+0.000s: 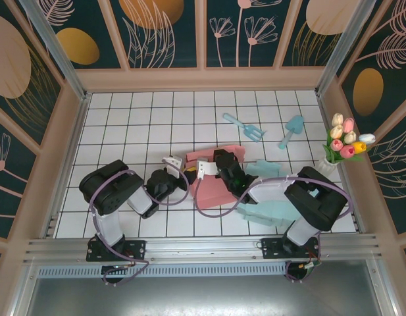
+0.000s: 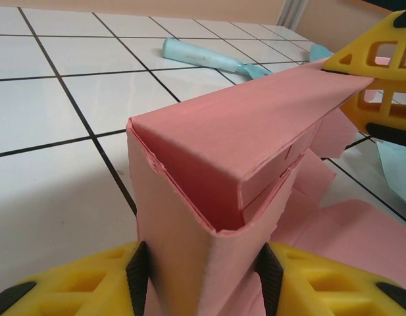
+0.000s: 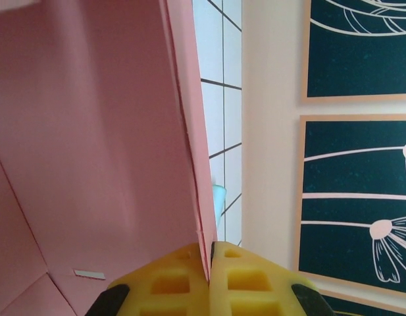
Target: Fold the paper box
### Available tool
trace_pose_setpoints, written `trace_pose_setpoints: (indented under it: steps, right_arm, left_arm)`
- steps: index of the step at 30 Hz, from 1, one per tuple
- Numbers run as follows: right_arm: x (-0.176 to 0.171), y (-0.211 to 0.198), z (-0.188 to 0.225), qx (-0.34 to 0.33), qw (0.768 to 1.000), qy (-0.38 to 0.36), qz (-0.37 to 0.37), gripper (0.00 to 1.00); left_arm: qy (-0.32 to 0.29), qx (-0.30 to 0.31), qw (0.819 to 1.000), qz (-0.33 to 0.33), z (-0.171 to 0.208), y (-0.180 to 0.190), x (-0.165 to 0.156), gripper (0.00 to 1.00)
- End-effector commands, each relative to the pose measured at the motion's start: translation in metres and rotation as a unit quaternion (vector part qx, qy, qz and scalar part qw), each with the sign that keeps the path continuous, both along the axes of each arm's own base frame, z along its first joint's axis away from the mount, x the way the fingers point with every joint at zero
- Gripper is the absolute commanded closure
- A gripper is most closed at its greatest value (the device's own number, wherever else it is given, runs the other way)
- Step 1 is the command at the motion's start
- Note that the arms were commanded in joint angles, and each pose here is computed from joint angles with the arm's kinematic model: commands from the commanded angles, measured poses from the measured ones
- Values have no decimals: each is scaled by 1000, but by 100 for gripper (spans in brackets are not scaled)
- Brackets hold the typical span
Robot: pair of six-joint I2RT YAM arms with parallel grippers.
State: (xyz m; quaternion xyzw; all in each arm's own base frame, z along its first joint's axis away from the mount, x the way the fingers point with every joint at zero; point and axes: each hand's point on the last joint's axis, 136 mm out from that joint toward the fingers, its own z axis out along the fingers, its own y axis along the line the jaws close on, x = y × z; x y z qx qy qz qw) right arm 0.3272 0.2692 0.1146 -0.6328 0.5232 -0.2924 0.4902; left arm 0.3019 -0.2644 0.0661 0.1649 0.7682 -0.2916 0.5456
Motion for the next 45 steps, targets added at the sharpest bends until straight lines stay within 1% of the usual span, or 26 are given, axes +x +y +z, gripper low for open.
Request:
trace_pose_setpoints:
  steps: [1,11,17,22,28,30,36,38,39,40,43,45]
  right_arm:
    - [-35,36,-19,18,995,48,85,100]
    - [-44,40,-18,45,992,66,93,100]
    - [-47,43,-20,57,991,75,92,100]
    - [-48,40,-23,57,991,82,87,100]
    - [-47,35,-22,63,991,87,80,100]
    - [-47,33,-22,65,991,89,79,100]
    - [-46,31,-22,69,990,94,74,100]
    - [-45,30,-23,70,990,95,72,100]
    - [-45,30,-22,71,990,95,72,100]
    - [-45,30,-21,73,990,96,72,100]
    - [-44,31,-21,78,989,99,71,100]
    - [-43,29,-21,79,989,101,67,100]
  left_arm:
    - [-39,-51,998,-24,32,-29,2,51]
    - [-53,-71,996,29,37,-20,16,53]
    - [-67,-57,994,66,39,-29,21,55]
    - [-74,-50,992,94,37,-20,26,58]
    - [-91,-23,985,145,37,2,30,68]
    - [-97,-8,981,168,37,11,33,73]
    - [-105,18,972,208,38,26,37,80]
    - [-105,21,972,211,38,28,36,81]
    - [-104,23,973,204,38,26,35,79]
    - [-103,25,977,185,37,19,34,75]
    - [-97,24,987,122,33,0,26,58]
    - [-94,22,991,97,32,-6,20,52]
